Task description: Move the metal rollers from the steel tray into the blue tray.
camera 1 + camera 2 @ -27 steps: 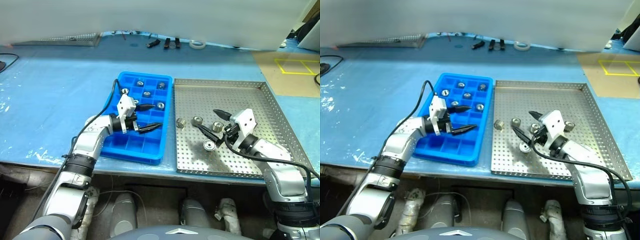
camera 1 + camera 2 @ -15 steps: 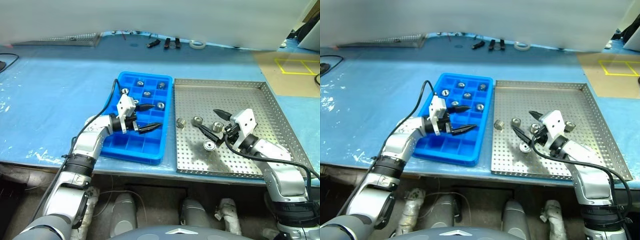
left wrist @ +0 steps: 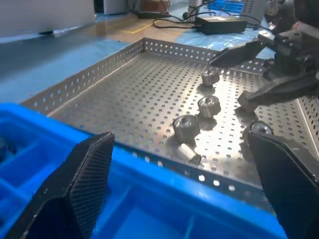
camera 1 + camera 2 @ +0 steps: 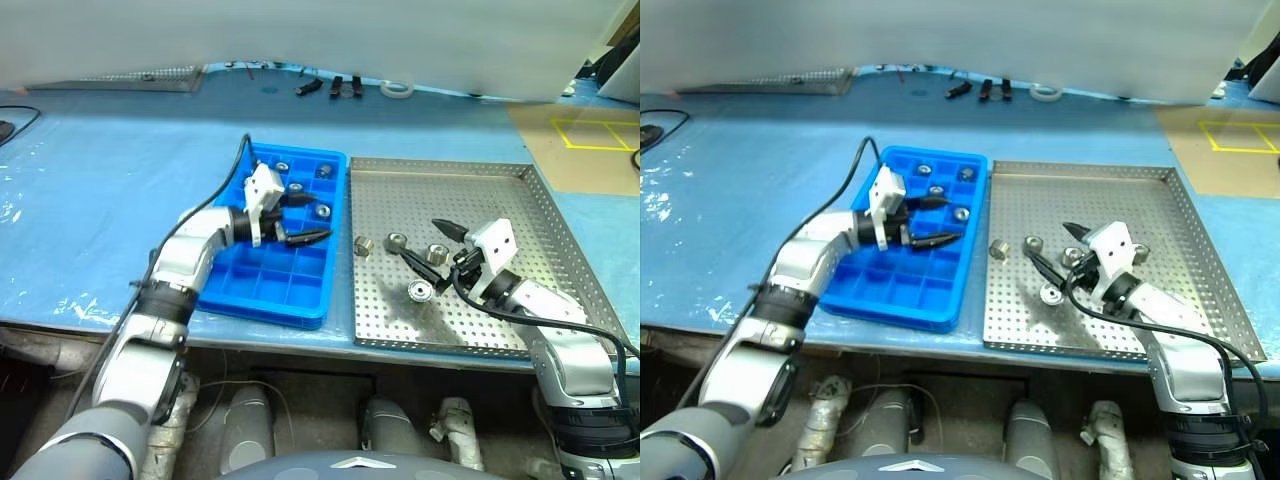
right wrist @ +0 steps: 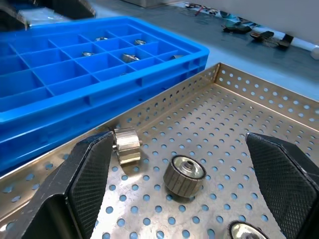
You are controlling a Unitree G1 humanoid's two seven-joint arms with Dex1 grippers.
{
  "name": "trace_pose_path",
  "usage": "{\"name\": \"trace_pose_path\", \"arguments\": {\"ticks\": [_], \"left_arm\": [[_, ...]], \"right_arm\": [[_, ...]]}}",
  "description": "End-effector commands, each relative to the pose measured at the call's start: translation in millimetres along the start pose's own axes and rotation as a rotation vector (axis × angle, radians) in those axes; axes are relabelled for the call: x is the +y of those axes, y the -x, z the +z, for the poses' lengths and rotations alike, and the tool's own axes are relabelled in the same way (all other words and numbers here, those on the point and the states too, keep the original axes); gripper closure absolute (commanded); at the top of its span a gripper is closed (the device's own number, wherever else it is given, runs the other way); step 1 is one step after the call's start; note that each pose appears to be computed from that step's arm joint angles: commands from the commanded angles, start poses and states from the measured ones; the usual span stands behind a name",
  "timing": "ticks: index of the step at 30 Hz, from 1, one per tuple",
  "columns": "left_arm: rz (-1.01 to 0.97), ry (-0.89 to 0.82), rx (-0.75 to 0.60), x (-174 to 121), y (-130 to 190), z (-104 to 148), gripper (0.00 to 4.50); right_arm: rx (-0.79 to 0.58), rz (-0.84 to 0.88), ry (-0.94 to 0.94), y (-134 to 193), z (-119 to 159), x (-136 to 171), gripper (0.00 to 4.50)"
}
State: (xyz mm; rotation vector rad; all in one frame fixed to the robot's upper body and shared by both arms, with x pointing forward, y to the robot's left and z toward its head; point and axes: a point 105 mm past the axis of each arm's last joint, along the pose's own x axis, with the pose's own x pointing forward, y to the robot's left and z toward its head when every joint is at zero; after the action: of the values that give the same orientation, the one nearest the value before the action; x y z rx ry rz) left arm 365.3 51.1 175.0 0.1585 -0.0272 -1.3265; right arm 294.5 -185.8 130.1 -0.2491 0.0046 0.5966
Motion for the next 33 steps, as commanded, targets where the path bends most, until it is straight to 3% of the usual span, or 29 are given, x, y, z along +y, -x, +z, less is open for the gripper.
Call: {"name": "trace_pose_path", "arguments": {"ticks": [1,6,11,20,33], "left_arm": [[-0.107,-0.069,0.066,0,-19,10,0.00],[-0.305,-0.162,0.343,-5,-40,-3,0.00],[-0.397,-0.257,0.507,-7,-54,-10,0.00],[-0.353,-0.385,0.616,-4,-74,-21,0.00],[-0.234,-0.405,0.860,11,-59,-65,0.00]], "right_arm": [[-0.065,-0.038,0.032,6,18,-1,0.03],[-0.076,-0.112,0.020,11,18,3,0.03],[-0.069,-0.199,-0.013,24,11,15,0.03],[-0.042,-0.305,-0.057,40,-3,31,0.03],[-0.011,-0.396,-0.057,48,-7,31,0.03]]}}
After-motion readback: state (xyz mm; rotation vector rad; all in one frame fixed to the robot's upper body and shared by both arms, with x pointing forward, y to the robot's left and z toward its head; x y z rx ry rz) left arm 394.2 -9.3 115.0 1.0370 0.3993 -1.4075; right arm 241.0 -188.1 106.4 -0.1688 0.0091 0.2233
